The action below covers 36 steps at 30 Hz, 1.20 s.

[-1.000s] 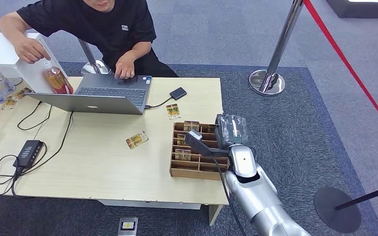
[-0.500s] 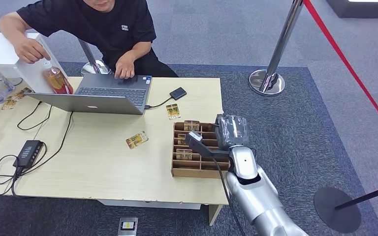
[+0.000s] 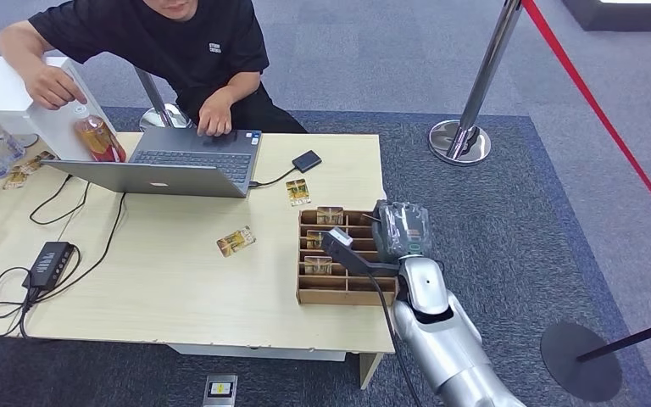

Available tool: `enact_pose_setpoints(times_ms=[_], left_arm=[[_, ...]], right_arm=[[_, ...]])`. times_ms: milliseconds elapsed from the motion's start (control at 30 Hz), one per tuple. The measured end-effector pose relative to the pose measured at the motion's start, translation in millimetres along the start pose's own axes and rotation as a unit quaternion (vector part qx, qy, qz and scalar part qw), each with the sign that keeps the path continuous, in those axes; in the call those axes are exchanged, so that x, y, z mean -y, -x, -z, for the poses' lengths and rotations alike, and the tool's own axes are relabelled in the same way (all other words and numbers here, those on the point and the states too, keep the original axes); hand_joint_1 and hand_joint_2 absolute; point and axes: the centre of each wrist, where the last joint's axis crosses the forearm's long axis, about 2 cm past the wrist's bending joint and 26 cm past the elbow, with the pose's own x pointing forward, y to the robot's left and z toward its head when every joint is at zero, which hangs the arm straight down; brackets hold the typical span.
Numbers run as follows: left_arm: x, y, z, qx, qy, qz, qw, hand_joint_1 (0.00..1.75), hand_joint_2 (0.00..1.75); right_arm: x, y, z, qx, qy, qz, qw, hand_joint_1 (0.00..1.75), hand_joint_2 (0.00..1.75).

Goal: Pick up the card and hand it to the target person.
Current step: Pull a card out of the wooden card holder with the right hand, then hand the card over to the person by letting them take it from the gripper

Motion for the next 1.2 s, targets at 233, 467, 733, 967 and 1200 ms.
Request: enact_pose_setpoints(times_ms=[233, 467, 733, 967, 1200], left_arm=[[0, 0, 0, -0.006, -0.005, -0.002, 1.000, 0.00, 0.00], [0, 1, 0, -0.017, -0.011, -0.002, 1.000, 0.00, 0.00], [-1, 1, 0, -0.016, -0.016, -0.002, 1.000, 0.00, 0.00], [0, 1, 0, -0.011, -0.016, -0.004, 1.000, 0.00, 0.00], [-1, 1, 0, -0.014, -0.016, -0.001, 1.000, 0.00, 0.00]], right_arm=[[6, -2, 0, 0.016, 0.013, 0.016, 1.000, 1.48, 1.75], [17, -9, 0, 0.030, 0.036, 0.029, 0.998, 1.50, 1.75], [31, -16, 3, 0.044, 0.067, 0.047, 0.996, 1.47, 1.75], [37, -21, 4, 0.060, 0.076, 0.073, 0.993, 1.44, 1.75], [41, -33, 13, 0.091, 0.054, 0.120, 0.987, 1.44, 1.75]])
